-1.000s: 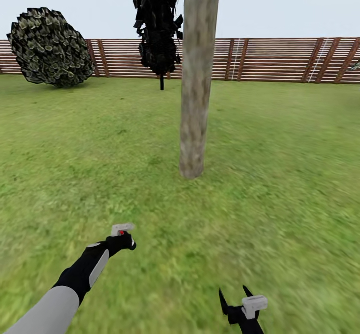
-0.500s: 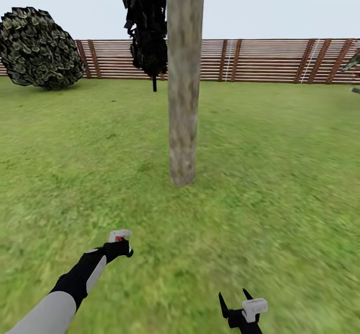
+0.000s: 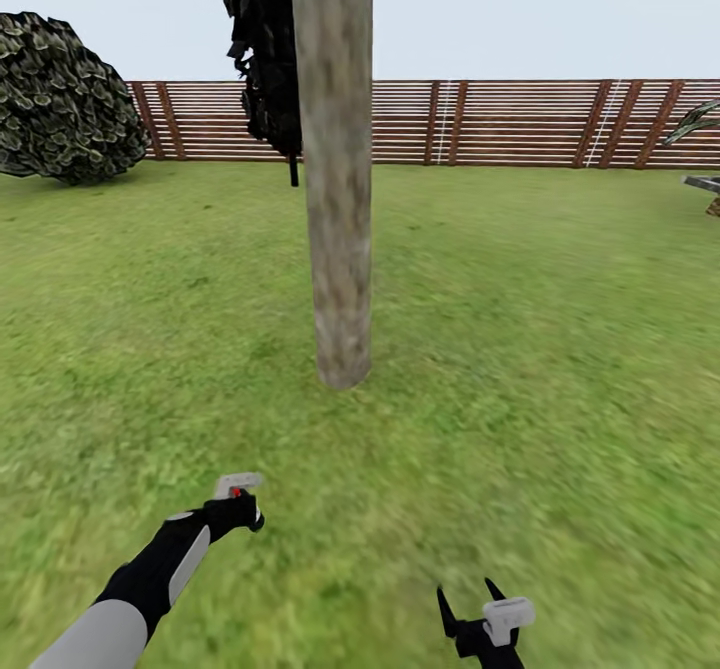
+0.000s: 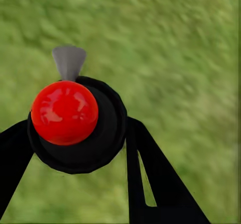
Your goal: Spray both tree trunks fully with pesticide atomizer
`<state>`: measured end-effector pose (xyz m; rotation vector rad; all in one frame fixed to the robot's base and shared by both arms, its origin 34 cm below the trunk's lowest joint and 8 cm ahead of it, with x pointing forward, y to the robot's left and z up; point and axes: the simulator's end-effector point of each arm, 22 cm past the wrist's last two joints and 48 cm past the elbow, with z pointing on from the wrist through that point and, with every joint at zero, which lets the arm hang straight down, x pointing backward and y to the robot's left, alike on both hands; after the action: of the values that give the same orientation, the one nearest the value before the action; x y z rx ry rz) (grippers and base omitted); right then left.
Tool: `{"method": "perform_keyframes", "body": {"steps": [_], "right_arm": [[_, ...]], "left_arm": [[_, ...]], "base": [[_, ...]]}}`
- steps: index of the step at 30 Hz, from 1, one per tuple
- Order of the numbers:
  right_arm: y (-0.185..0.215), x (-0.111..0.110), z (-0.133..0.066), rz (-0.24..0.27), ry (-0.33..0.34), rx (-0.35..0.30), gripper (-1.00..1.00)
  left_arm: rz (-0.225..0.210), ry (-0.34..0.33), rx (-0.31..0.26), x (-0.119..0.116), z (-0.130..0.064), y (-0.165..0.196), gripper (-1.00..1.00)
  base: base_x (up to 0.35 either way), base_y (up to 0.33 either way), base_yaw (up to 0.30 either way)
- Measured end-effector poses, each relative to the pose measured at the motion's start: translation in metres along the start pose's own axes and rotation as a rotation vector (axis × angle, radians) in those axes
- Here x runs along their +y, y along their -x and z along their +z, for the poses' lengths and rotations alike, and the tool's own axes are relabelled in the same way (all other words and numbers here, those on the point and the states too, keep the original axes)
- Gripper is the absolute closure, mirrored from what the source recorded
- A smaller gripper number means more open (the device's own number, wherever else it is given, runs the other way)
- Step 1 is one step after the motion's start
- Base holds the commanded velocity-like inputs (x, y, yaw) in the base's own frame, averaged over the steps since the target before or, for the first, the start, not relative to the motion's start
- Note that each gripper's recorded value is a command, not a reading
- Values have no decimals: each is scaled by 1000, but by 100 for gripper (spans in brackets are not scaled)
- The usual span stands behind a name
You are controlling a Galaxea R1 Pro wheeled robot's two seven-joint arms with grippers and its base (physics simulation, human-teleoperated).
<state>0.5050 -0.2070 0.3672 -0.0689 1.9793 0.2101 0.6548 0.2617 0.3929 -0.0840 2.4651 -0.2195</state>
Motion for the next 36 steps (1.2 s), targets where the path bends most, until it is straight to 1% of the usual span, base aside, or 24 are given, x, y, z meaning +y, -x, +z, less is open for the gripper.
{"method": "perform_keyframes", "body": {"steps": [8,11,13,14,16,18,19,20,21,22,23,25,26,27,29,30,31,33,34,35,36], "right_arm": [[0,1,0,-3,6,1,-100],[1,5,1,-18,22,-1,-100],[8,7,5,-30,33,-15,-100],[16,8,10,-38,38,-33,-100],[22,8,15,-42,41,-34,-100],[21,7,24,-39,45,13,-100],[20,7,29,-37,49,48,-100],[20,7,32,-36,51,67,-100],[29,6,45,-39,60,112,-100],[34,6,50,-43,65,117,-100],[47,9,57,-51,84,118,-100],[71,27,68,-77,155,107,-100],[98,72,73,-128,312,106,-100],[109,85,73,-143,356,100,-100],[130,126,68,-180,489,116,-100],[136,134,67,-189,516,117,-100],[147,149,64,-205,562,116,-100],[169,176,59,-239,649,109,-100],[179,189,56,-256,695,107,-100],[183,196,54,-265,720,107,-100],[194,214,47,-288,787,107,-100]], "left_arm": [[3,0,2,0,0,-1,100],[7,-1,3,0,0,-1,100],[11,1,0,2,0,0,100],[15,7,-2,7,-1,2,100],[17,12,-4,12,-2,3,100],[23,9,-5,18,-4,4,100],[27,-4,-5,21,-5,5,100],[29,-14,-5,21,-6,6,100],[43,-61,-5,26,-11,8,100],[46,-76,-4,28,-12,8,100],[54,-99,-3,34,-16,9,100],[66,-137,1,44,-23,10,100],[83,-196,6,55,-34,13,100],[89,-211,7,58,-38,14,100],[122,-280,17,63,-51,15,100],[136,-298,23,64,-54,14,100],[170,-332,39,64,-61,11,100],[253,-392,95,62,-70,-3,100],[303,-411,127,62,-73,-12,100],[333,-419,141,62,-75,-16,100],[420,-432,183,65,-78,-28,100]], "base": [[295,-124,0],[116,-29,0],[34,-8,0],[15,-4,0],[10,-2,0],[4,-1,0],[2,-1,0],[1,0,0],[0,0,0],[0,0,0],[0,0,0],[0,0,0],[0,0,0],[0,0,0],[0,0,0],[0,0,0],[0,0,0],[0,0,0],[0,0,0],[0,0,0],[0,0,0]]}}
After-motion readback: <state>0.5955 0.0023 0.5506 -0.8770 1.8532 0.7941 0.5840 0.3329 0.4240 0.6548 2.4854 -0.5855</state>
